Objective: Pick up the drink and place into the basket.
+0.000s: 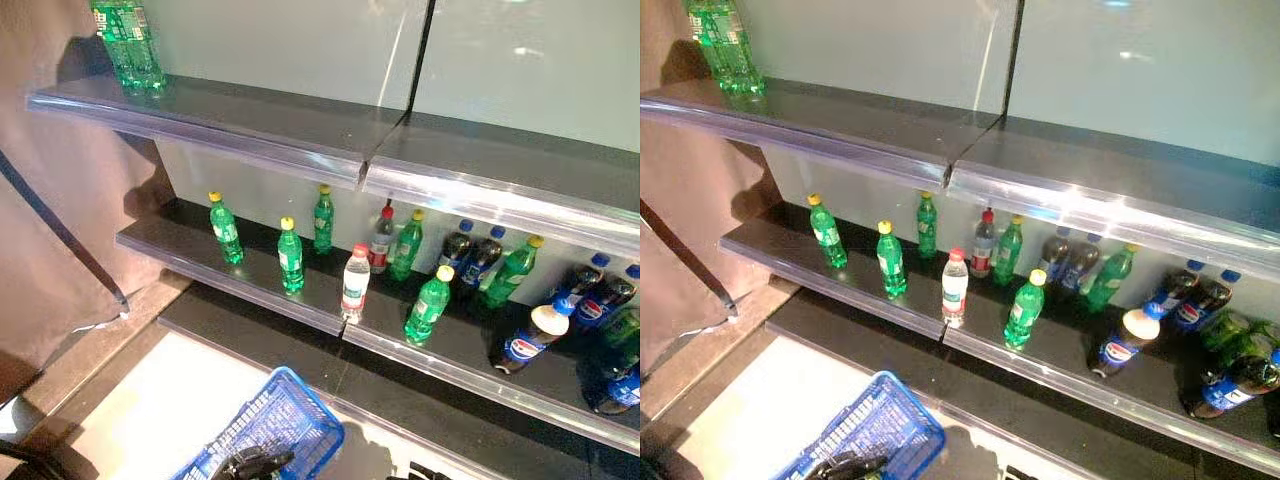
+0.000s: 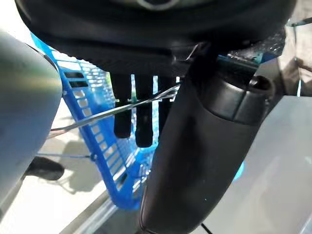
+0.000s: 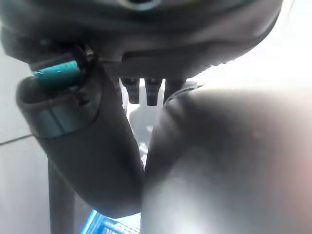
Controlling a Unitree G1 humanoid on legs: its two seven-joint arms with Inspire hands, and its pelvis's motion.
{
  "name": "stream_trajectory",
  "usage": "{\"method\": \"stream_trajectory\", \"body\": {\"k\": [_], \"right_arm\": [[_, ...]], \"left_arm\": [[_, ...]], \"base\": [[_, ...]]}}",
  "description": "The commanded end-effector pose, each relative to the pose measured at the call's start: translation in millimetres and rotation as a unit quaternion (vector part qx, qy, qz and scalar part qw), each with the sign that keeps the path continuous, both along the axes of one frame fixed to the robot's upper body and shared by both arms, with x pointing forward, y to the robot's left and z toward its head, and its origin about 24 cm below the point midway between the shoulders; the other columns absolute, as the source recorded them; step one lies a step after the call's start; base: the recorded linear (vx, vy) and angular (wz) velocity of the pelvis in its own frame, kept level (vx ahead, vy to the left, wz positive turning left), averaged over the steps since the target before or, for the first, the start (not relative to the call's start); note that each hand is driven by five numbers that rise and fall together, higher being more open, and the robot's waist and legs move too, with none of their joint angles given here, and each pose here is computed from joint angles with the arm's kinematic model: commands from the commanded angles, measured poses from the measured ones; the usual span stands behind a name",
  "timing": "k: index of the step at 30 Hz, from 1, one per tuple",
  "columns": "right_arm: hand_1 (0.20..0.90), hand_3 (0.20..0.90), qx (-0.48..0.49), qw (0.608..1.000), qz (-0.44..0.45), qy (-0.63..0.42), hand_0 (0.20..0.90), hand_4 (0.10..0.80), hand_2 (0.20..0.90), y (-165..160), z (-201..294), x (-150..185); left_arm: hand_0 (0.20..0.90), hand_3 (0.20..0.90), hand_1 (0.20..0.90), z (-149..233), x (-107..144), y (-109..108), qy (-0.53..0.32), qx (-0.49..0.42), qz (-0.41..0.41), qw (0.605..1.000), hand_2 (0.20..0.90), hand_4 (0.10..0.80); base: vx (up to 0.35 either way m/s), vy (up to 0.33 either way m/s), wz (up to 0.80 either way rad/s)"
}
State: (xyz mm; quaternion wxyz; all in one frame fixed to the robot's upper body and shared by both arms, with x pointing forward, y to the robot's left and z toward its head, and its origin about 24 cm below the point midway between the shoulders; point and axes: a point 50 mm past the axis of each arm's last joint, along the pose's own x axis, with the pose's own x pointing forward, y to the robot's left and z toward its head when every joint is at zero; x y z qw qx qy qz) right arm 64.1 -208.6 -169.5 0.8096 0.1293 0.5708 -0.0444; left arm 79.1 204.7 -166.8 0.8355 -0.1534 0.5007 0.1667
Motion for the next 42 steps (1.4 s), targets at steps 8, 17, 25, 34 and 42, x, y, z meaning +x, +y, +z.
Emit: {"method": "stream_trajectory", "body": {"k": [8,17,25,34,42], "right_arm": [[0.9,0.9,-0.007,0.999,0.037,0.03,0.9,0.8,0.9,-7,-1,-4],[0.9,0.9,-0.007,0.999,0.03,0.03,0.9,0.8,0.9,-7,-1,-4],[0.9,0.9,-0.052,0.993,0.104,-0.037,0.9,0.8,0.9,-8,5,17],[0.9,0.9,-0.072,0.949,0.187,-0.244,0.9,0.8,0.9,11,44,98],[0.9,0.9,-0.022,0.849,0.238,-0.471,0.9,0.8,0.9,39,139,148]], "left_arm": [[0.3,0.2,0.3,6,5,14,-0.035,0.034,-0.02,0.999,0.3,0.1],[0.3,0.2,0.3,5,4,13,-0.029,0.038,-0.029,0.998,0.3,0.1],[0.3,0.2,0.3,6,6,12,-0.032,0.04,-0.038,0.998,0.3,0.1],[0.3,0.2,0.3,12,16,23,-0.046,0.057,-0.05,0.996,0.3,0.1],[0.3,0.2,0.3,15,4,34,-0.051,0.069,-0.022,0.996,0.3,0.1]], "base": [[0.0,0.0,0.0],[0.001,-0.011,0.0],[-0.002,-0.004,0.0],[-0.039,-0.056,-0.01],[-0.021,-0.026,0.0]]}}
